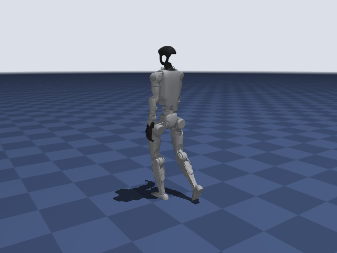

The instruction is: Walk run

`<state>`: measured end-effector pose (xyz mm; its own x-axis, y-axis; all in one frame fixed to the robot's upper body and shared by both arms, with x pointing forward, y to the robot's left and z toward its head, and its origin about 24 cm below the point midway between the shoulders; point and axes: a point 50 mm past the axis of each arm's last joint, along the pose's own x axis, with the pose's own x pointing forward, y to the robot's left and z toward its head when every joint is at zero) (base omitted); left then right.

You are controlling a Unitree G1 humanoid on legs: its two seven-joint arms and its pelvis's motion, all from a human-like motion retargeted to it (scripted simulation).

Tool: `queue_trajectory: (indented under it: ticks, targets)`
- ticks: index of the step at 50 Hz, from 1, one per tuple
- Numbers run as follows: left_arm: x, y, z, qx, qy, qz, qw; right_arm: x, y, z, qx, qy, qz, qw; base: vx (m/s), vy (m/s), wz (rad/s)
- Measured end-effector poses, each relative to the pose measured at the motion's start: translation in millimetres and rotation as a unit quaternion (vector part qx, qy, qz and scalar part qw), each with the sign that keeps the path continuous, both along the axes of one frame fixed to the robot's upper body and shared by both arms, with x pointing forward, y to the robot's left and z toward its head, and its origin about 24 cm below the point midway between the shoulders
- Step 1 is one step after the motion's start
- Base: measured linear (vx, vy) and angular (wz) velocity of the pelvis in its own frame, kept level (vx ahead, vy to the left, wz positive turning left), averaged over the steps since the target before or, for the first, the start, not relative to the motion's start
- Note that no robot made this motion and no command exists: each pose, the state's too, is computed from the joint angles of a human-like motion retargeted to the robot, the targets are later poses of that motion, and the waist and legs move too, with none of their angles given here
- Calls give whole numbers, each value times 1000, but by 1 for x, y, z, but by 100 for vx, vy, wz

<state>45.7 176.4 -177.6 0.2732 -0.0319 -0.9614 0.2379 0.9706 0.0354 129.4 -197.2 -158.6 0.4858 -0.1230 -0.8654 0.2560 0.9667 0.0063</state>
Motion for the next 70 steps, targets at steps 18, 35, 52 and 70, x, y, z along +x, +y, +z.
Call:
queue_trajectory:
  ticks: [18,35,52,70]
  targets:
    - [187,18,70,-19,-264,-2,964,-179,8,-17,25,266,14,963,42,-2,26]
    - [113,6,28,-11,-142,-21,990,-165,5,-17,46,276,8,960,57,-21,25]
    - [-91,1,0,29,135,-12,990,78,-21,37,-43,-87,51,994,36,-11,8]
    - [-115,-7,3,22,184,-10,983,93,-4,43,-7,-128,25,991,55,6,-42]
